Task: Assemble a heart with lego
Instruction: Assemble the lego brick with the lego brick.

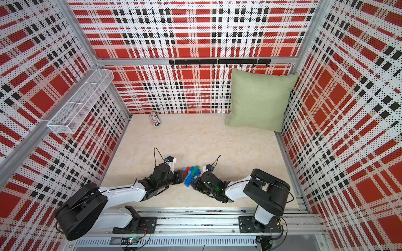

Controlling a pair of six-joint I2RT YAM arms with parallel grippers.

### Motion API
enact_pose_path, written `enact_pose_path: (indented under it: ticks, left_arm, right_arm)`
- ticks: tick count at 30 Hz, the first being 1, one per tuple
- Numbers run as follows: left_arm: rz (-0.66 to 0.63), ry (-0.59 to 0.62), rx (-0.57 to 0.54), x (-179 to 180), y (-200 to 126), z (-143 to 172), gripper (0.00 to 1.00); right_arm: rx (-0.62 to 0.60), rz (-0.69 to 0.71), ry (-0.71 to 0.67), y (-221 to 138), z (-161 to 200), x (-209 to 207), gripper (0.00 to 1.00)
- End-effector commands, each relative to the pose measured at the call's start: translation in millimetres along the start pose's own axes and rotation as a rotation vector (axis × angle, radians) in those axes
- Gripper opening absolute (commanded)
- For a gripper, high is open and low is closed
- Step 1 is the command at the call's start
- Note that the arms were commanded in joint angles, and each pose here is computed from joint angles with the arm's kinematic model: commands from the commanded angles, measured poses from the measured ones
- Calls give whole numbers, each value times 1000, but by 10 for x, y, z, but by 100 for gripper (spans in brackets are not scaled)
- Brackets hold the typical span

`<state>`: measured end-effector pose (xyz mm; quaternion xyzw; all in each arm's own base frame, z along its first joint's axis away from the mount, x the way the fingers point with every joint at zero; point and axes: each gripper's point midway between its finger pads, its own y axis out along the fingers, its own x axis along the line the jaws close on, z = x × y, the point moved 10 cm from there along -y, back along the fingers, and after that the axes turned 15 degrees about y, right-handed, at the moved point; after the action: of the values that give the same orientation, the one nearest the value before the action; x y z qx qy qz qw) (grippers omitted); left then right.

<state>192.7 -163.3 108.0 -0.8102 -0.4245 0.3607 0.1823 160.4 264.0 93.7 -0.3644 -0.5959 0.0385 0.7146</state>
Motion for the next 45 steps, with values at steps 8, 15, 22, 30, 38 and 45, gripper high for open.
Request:
enact_pose_path:
  ticks: [8,15,22,30,38,45]
  left_arm:
    - [-19,58,-4,5,18,-114,52]
    - [-18,55,-20,12,23,-158,52]
    - [0,63,-4,-54,64,-107,52]
    - [41,75,21,-165,54,1,51]
    - [43,154,80,-158,99,56,46]
    - [63,172,120,-202,117,120,46]
  right_arm:
    - [-26,-1,-43,-143,-74,78,43]
    - [-15,18,-30,-99,-102,23,37]
    - [9,-2,-19,-28,-96,58,33]
    - [9,-14,-6,-14,-97,47,29]
    - [9,-1,-39,2,-101,65,29]
    - [0,33,-45,-16,-113,113,27]
